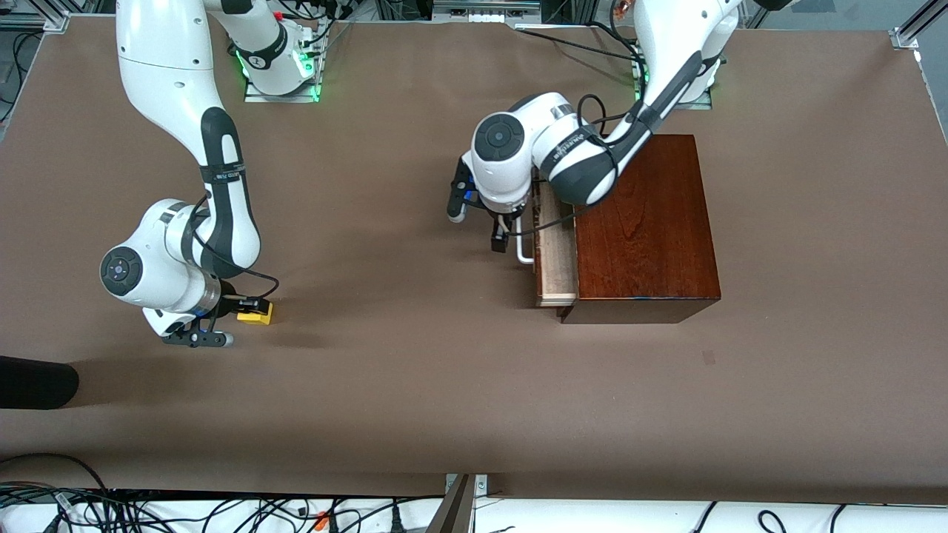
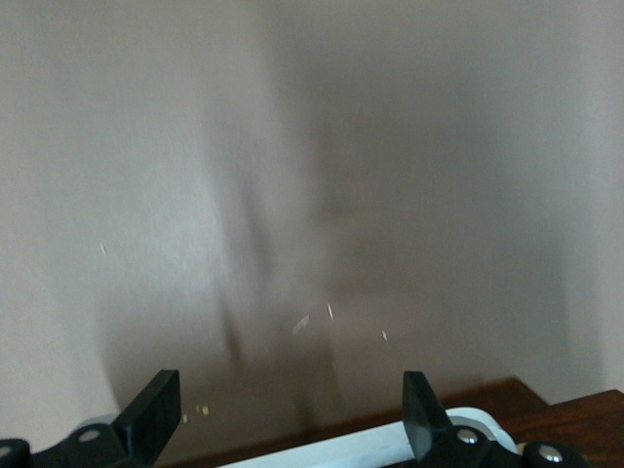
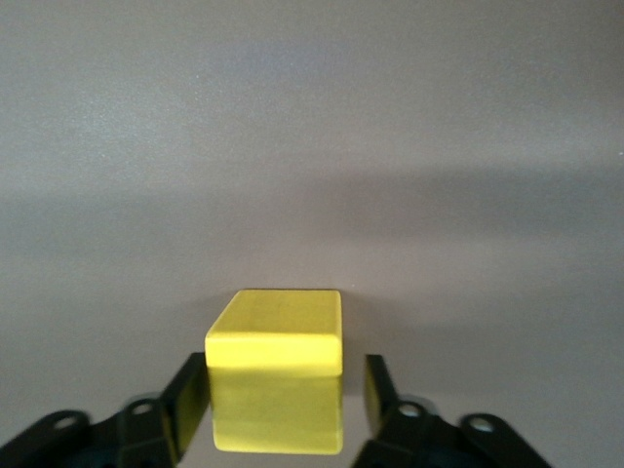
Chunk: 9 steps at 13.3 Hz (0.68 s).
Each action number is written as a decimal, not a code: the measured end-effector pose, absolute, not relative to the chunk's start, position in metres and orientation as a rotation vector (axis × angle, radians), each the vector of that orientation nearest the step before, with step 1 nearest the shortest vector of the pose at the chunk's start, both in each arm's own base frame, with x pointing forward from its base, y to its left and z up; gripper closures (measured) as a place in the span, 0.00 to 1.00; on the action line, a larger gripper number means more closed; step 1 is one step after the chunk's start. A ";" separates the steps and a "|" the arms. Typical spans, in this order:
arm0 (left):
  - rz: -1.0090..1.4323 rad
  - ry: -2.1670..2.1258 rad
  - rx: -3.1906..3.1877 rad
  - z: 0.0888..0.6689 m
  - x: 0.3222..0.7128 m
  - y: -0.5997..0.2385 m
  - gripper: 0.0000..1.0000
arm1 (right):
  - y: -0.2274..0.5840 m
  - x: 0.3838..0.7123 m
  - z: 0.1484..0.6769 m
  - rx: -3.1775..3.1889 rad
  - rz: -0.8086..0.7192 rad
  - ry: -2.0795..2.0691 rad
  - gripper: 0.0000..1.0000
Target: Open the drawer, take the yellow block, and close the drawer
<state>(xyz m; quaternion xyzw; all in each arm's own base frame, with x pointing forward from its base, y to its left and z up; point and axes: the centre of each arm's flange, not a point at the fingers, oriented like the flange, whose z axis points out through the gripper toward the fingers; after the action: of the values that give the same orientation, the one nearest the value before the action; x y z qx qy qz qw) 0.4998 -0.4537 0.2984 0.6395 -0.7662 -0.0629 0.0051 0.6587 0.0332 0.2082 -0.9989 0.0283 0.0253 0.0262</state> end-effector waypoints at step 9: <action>-0.245 -2.385 2.016 0.306 0.528 -0.415 0.00 | 0.029 0.679 0.298 -3.023 -0.001 0.075 0.00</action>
<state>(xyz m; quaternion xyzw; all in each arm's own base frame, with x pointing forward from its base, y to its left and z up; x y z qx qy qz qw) 0.5276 -0.4151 0.3061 0.6436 -0.7613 -0.0781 0.0045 0.6789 0.0290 0.2981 -0.9980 0.0246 -0.0003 0.0586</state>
